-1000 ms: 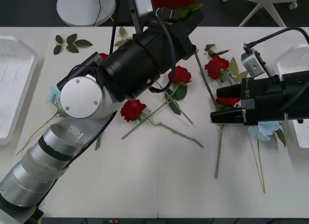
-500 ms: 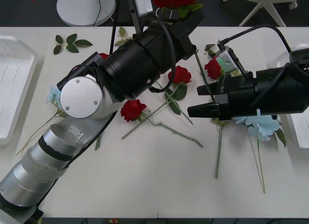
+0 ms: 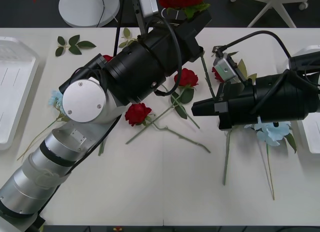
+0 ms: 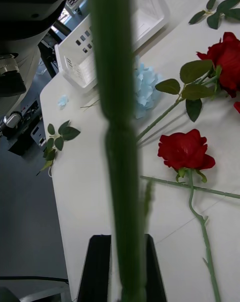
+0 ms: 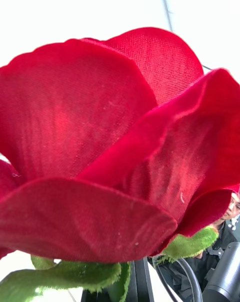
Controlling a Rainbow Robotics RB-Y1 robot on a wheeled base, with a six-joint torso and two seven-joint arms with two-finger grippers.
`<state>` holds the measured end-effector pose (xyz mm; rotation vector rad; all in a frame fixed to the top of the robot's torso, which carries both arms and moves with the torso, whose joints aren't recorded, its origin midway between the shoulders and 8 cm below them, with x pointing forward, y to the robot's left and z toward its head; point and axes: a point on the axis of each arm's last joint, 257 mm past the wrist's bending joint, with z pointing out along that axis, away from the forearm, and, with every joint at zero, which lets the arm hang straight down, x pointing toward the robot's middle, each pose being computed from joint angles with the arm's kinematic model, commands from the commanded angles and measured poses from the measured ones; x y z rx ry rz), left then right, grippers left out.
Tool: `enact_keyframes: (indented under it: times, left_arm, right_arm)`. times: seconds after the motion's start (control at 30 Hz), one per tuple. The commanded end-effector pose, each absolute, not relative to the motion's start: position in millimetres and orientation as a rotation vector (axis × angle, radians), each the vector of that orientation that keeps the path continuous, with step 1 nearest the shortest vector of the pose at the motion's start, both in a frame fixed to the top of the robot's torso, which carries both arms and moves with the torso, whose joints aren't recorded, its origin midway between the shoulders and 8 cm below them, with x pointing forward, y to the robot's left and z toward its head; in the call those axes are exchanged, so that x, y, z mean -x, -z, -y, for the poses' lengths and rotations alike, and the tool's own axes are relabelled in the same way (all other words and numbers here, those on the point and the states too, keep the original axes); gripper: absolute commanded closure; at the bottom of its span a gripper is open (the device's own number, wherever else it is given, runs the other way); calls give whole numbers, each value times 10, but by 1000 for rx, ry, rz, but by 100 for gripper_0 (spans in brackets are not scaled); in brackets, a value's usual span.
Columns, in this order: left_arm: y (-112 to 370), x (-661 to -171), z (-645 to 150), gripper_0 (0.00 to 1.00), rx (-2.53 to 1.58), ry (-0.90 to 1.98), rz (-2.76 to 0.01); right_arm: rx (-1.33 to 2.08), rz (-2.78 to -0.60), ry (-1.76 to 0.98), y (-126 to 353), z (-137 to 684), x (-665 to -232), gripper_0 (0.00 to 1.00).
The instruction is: Place the red flowers into the right box and the blue flowers into the left box. If a person shows an open palm, hand one flower to the person first, then continue sorting.
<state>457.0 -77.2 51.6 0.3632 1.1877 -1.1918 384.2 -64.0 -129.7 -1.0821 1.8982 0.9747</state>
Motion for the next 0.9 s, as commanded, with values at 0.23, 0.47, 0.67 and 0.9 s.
enact_keyframes:
  times: [0.23,0.47,0.67,0.9]
  left_arm:
    - [-826,-4435,905,0,-368,1247,-1127]
    - [-826,-4435,905,0,-368,1247,-1127]
    - [-826,-4435,905,0,-368,1247,-1127]
    - [-826,-4435,905,0,-368,1247,-1127]
  right_arm:
    - [1085,-1855,-1005,1059,437,-3818,100]
    - [1085,-1857,-995,1025,438,-3847,100]
    - [1067,-1888,-977,1025,519,-3900,100]
    - [1040,-2024,-940,1124,810,-4002,100]
